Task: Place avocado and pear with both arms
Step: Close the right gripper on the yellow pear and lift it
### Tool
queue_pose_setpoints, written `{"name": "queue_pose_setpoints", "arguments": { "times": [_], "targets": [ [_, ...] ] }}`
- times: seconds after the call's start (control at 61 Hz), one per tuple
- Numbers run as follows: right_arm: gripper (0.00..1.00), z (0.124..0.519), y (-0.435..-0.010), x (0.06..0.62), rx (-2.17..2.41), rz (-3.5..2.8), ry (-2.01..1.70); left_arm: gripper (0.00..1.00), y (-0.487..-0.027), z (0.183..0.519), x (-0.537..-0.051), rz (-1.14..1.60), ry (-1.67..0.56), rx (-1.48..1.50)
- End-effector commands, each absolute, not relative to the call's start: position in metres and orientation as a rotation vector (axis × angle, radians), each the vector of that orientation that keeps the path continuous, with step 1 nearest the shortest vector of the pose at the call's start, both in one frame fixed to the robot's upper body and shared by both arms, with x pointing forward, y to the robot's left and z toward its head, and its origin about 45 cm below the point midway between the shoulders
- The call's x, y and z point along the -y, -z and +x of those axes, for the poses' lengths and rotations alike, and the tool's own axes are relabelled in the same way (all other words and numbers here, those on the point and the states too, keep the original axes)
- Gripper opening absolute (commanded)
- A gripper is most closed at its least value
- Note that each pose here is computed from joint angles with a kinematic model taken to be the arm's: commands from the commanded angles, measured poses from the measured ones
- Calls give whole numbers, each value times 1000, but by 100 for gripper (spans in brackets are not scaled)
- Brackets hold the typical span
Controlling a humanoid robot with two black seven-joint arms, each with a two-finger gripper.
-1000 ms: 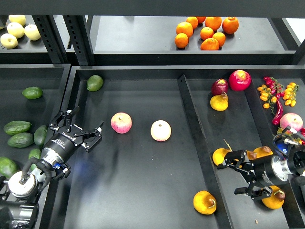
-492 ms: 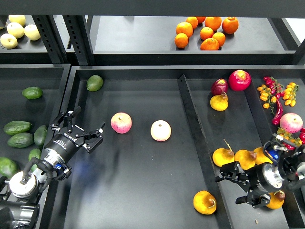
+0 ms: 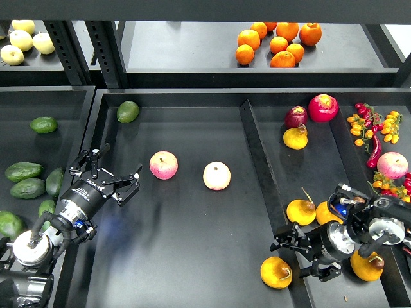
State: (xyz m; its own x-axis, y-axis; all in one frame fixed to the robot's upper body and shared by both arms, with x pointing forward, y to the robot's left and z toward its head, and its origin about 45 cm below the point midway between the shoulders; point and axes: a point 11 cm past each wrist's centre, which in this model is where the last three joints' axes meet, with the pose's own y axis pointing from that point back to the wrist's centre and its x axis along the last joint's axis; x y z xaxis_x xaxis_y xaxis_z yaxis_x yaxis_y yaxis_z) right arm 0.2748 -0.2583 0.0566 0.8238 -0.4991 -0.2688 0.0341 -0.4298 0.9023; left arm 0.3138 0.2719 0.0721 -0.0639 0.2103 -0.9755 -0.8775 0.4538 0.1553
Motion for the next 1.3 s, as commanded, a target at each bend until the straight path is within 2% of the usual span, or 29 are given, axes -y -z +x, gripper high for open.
{"name": "queue_pose_setpoints", "arguments": {
  "times": [0.0, 0.197, 0.459, 0.574, 0.607, 0.623, 0.656, 0.705, 0.951, 1.115, 1.279],
  "targets": [
    [94, 274, -55, 256, 342, 1935, 624, 99, -72, 314, -272, -656, -1005, -1342],
    [89, 270, -49, 254, 324, 1917, 629, 99, -72, 314, -272, -656, -1004, -1340],
    [76, 268, -46, 252, 319, 1917, 636, 99, -72, 314, -272, -656, -1004, -1340],
    [59, 270, -46, 255, 335, 1912, 643, 99, -72, 314, -272, -656, -1004, -1340],
    [49, 271, -46, 255, 343, 1914, 653, 99, -72, 314, -272, -656, -1004, -1340],
    [40, 273, -47, 256, 352, 1917, 657, 99, -72, 314, -272, -656, -1004, -1340],
    [28, 273, -46, 256, 359, 1920, 669, 99, -72, 314, -272, -656, -1004, -1340],
    [22, 272, -45, 257, 374, 1922, 702, 99, -72, 314, -272, -656, -1004, -1340],
    [12, 273, -47, 253, 392, 1948, 748, 99, -72, 314, -272, -656, -1005, -1342],
    [11, 279, -55, 249, 409, 1979, 771, 99, -72, 314, -272, -656, -1004, -1340],
    [10, 302, -76, 244, 443, 2024, 747, 99, -71, 313, -272, -656, -1006, -1343]
  ]
}}
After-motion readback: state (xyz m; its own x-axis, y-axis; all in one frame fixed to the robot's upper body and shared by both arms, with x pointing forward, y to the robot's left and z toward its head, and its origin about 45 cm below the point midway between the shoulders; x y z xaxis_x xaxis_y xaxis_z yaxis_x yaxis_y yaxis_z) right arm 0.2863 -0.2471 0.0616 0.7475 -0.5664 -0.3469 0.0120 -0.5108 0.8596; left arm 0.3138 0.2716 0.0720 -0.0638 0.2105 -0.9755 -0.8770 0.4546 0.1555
